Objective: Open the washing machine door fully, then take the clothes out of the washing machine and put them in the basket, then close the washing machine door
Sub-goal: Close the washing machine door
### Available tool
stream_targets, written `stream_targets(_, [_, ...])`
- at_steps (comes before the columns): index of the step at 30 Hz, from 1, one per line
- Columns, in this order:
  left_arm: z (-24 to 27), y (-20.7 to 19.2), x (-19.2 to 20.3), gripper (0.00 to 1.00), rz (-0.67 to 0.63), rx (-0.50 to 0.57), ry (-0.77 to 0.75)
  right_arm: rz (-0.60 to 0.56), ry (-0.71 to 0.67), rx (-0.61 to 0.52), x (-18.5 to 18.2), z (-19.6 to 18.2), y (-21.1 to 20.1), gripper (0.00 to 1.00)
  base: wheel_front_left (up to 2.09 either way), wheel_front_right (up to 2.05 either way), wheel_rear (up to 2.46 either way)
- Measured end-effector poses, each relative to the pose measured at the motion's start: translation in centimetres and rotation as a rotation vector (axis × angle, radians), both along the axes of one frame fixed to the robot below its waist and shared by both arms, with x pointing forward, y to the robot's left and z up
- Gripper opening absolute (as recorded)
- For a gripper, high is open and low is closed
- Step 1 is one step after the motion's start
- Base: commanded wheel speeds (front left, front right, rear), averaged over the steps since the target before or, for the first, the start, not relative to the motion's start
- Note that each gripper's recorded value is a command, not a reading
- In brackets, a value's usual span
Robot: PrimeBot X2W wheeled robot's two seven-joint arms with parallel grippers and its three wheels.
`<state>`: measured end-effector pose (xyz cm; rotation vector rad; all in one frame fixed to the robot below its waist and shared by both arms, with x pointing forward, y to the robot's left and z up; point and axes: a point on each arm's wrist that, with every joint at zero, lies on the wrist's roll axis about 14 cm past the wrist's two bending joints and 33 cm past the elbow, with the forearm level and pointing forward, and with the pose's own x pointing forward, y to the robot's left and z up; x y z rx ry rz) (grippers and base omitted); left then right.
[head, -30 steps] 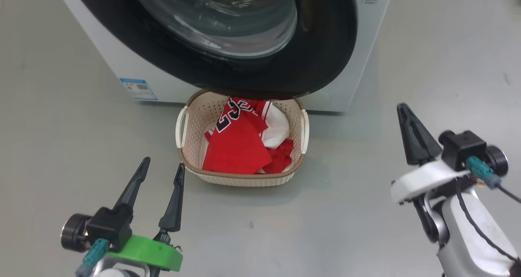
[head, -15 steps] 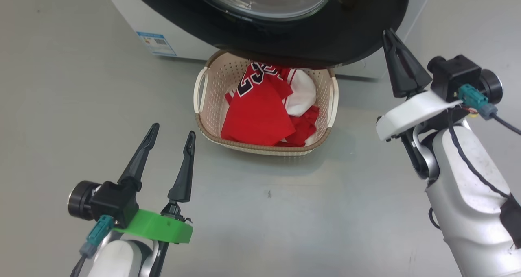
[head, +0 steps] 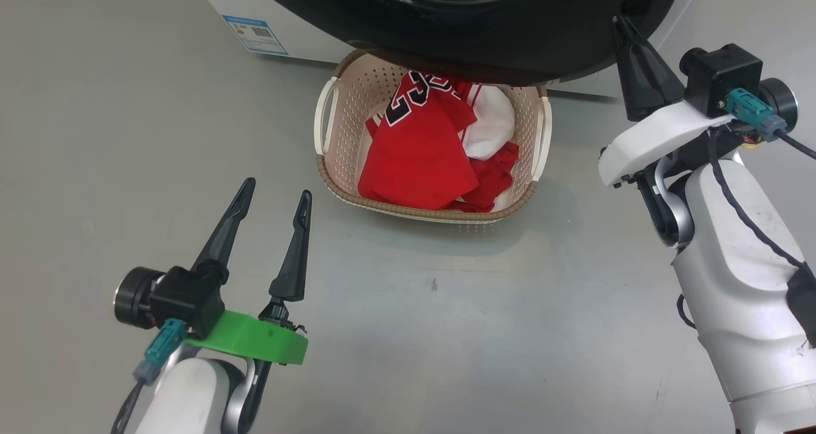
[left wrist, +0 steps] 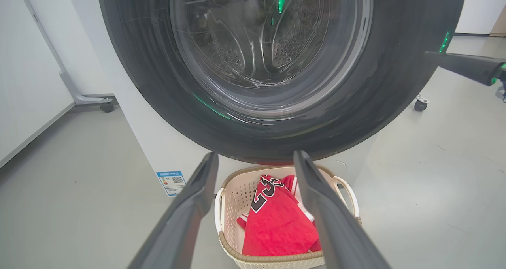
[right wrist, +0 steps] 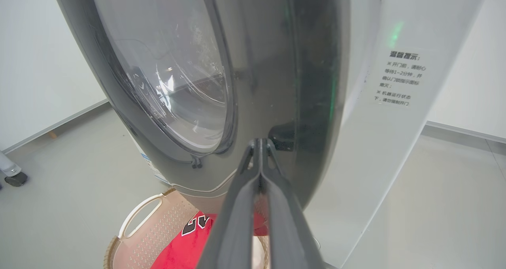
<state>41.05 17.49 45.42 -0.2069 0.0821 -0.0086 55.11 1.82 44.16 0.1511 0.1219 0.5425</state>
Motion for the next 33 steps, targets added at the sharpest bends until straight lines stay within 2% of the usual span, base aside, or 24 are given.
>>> stream_targets(8, [-0.4,-0.2,0.4,1.00,-0.002,-0.005,0.003,-0.016,0.006,-0.004,1.1,-0.5,-0.2,0.00,0.00,0.00,0.00])
stream_targets(18, [-0.9,-0.2,1.0,1.00,-0.004,0.001,0.013,-0.030,-0.068,-0.002,4.6,1.7,-0.2,0.00,0.00,0.00,0.00])
stream_targets(33, [-1.7,0.2,1.4,1.00,0.005,0.009,0.031,-0.091,-0.099,0.010,8.8,2.9,-0.9,0.00,0.00,0.00,0.00])
